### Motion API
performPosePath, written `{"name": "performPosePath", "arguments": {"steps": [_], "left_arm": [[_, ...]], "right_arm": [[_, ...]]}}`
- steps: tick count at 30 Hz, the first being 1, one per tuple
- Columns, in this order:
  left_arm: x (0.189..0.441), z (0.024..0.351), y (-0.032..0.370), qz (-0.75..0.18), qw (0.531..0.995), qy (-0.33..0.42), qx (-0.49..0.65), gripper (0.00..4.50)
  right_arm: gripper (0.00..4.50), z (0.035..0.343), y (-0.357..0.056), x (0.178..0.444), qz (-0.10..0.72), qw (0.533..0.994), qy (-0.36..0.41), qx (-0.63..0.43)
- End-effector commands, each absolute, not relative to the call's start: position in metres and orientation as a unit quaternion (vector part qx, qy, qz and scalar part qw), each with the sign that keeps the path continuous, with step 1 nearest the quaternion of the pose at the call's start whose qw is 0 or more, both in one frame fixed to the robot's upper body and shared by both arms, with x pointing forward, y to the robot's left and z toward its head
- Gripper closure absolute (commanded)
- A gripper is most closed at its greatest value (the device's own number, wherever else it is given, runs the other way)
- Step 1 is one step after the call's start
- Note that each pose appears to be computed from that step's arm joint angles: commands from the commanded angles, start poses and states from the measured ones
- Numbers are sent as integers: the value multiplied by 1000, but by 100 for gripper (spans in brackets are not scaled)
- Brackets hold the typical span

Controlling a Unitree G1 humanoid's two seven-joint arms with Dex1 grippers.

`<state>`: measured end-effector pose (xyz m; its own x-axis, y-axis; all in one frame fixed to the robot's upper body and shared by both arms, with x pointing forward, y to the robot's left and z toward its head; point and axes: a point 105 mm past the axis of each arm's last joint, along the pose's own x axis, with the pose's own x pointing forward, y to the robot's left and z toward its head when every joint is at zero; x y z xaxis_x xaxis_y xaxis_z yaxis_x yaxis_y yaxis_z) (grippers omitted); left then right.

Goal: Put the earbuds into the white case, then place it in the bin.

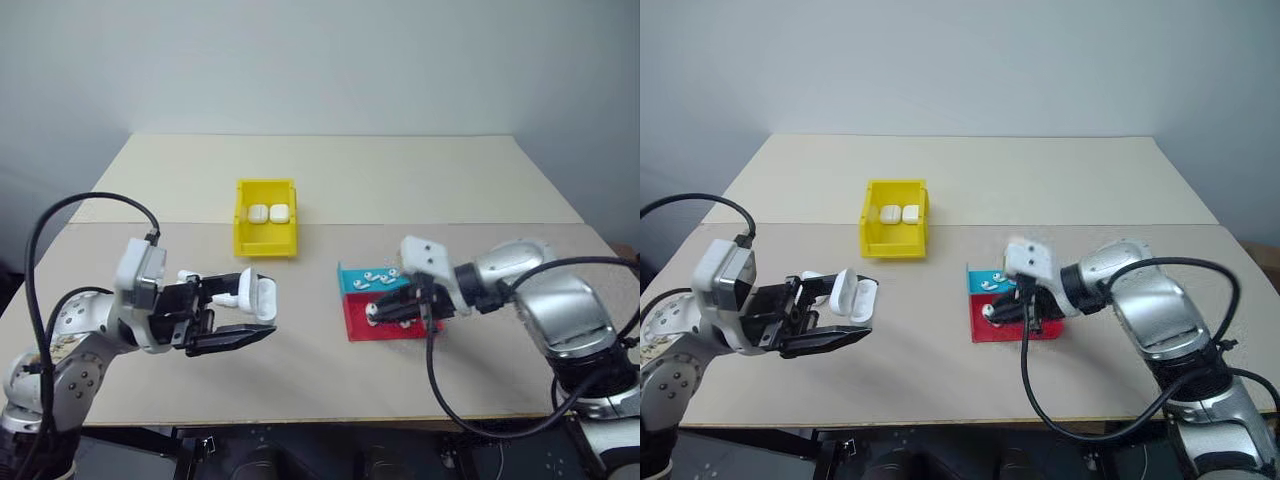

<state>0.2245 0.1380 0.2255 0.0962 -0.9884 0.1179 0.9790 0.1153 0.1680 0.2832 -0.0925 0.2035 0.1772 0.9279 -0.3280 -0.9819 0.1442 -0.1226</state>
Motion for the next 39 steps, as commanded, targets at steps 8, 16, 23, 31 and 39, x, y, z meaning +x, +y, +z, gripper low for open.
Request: {"name": "performPosePath", "arguments": {"steps": [8,16,23,31,39], "left_arm": [[235,246,94,-714,681,-163,-12,165],[244,246,76,-743,649,-155,-40,165],[259,242,66,-740,654,-148,-49,165],[259,245,57,-752,639,-155,-55,165],[258,245,60,-756,635,-153,-48,165]], "right_arm": [[389,289,-92,269,650,732,-126,158],[389,294,-84,251,669,711,-140,167],[389,281,-73,248,648,738,-150,114],[389,271,-68,253,617,768,-169,44],[389,263,-72,255,606,777,-169,24]]}}
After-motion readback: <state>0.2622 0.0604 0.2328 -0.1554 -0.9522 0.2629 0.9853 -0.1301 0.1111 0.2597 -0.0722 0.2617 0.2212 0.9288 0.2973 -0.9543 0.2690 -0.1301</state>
